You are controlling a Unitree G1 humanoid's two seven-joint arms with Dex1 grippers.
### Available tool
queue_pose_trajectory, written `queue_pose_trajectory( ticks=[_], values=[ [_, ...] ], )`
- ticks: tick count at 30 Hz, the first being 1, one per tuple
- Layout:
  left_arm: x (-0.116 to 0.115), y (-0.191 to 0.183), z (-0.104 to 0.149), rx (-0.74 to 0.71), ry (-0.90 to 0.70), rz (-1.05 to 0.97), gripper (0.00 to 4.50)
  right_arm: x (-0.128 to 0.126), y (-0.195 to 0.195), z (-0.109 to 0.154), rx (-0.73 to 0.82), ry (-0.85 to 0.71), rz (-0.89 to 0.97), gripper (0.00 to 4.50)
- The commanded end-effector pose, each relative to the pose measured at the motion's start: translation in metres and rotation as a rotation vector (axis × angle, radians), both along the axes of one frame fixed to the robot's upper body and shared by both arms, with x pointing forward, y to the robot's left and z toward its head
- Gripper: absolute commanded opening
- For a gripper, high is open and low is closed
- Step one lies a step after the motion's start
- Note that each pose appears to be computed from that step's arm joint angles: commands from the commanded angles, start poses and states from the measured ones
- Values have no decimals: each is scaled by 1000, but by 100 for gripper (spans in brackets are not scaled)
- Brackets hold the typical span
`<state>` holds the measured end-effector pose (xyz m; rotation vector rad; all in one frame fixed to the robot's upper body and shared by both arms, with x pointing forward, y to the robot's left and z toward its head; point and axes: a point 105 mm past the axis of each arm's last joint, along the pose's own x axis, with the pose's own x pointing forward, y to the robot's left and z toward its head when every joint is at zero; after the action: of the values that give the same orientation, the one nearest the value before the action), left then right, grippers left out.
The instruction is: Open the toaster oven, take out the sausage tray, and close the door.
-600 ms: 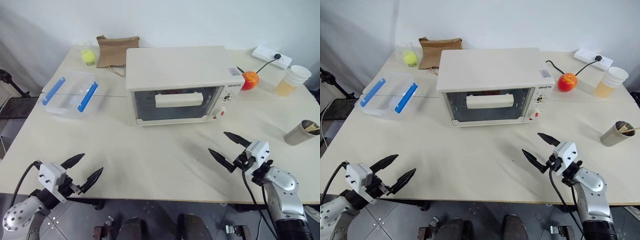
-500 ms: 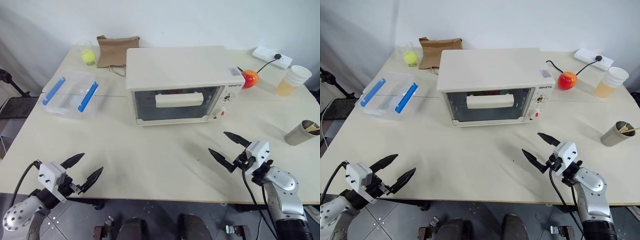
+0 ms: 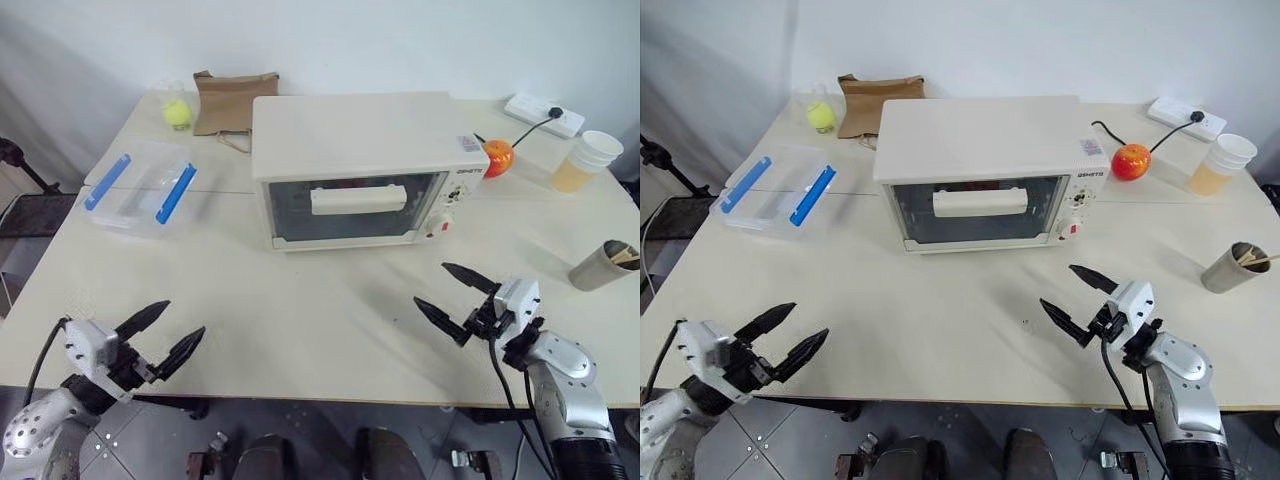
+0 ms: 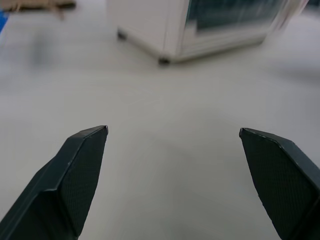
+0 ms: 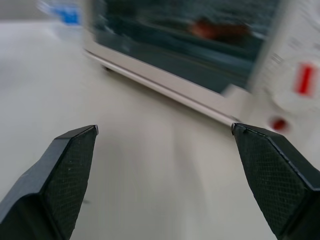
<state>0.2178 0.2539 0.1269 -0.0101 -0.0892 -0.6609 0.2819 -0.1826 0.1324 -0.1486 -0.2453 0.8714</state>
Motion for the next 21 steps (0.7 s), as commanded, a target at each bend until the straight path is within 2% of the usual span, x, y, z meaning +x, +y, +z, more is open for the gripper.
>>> queue_pose_trajectory(
  ticks=[1,5,9,12,21],
  values=[
    [-5,-2,21,-7,-39,-119,449,-13,22,24,50,10,148,450],
    [-2,-13,44,-54,-33,-244,449,-16,43,49,111,43,254,450],
    [3,-24,62,-75,-41,-319,449,-1,54,71,160,31,261,450],
    [7,-27,65,-74,-51,-325,449,9,54,79,186,24,237,450],
    [12,-39,58,-88,-23,-361,449,36,50,80,85,32,199,450]
  ],
)
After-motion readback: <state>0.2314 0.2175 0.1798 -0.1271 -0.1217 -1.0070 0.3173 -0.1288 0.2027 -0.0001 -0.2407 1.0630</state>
